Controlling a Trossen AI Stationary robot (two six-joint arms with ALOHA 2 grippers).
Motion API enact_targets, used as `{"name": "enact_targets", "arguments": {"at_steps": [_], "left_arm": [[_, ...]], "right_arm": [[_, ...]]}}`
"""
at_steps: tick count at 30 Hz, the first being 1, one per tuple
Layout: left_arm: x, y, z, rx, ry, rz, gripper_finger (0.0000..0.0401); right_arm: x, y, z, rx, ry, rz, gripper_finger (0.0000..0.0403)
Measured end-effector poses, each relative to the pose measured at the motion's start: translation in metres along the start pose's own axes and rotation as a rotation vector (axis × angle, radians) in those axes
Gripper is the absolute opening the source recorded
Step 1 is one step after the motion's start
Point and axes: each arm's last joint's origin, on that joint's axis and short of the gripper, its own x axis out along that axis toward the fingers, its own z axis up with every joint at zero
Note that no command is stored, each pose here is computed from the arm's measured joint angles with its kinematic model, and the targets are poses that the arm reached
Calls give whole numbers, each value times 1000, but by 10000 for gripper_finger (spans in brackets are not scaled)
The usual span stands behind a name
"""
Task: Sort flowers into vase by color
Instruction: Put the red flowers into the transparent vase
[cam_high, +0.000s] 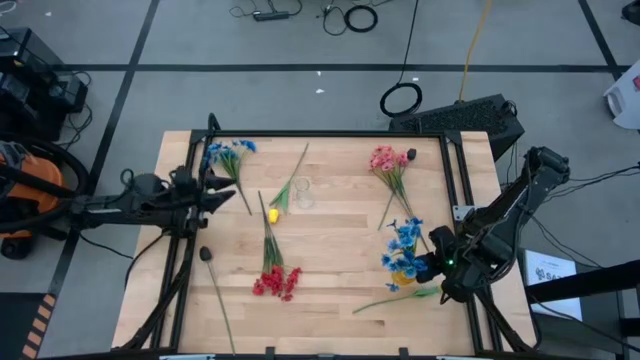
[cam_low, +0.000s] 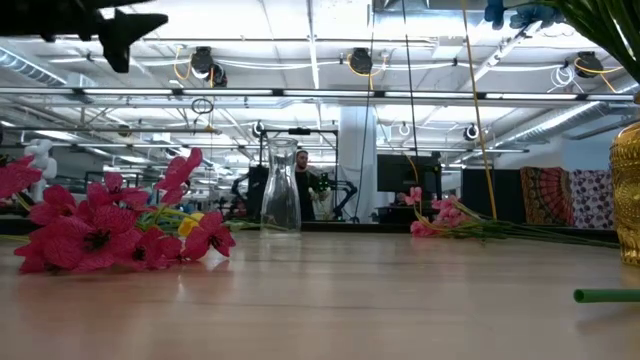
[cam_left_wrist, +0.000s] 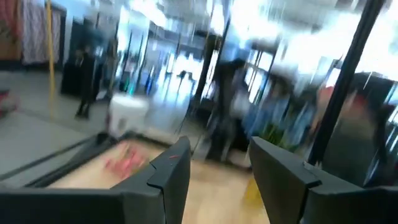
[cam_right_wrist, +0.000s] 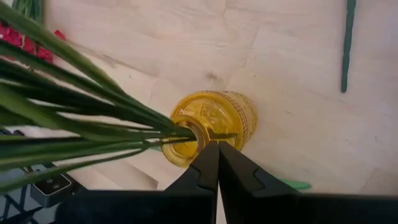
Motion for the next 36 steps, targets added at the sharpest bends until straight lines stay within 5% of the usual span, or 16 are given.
{"name": "enact_targets", "arguments": {"at_steps": [11,18,26,36], "left_arm": [[63,-10,13,379,731,28,171],[103,-12,-8,708,1124,-196,171],[123,-13,-52,1021,1342,-593,171],[142,-18,-94,1116,1412,-758,171]], "right_arm": [[3,4,8,-36,-21,-7,0],[4,5,9,-44,-23,-2,0],[4,6,9,-43,-21,1,0],[4,5,9,-48,-21,1,0]]}}
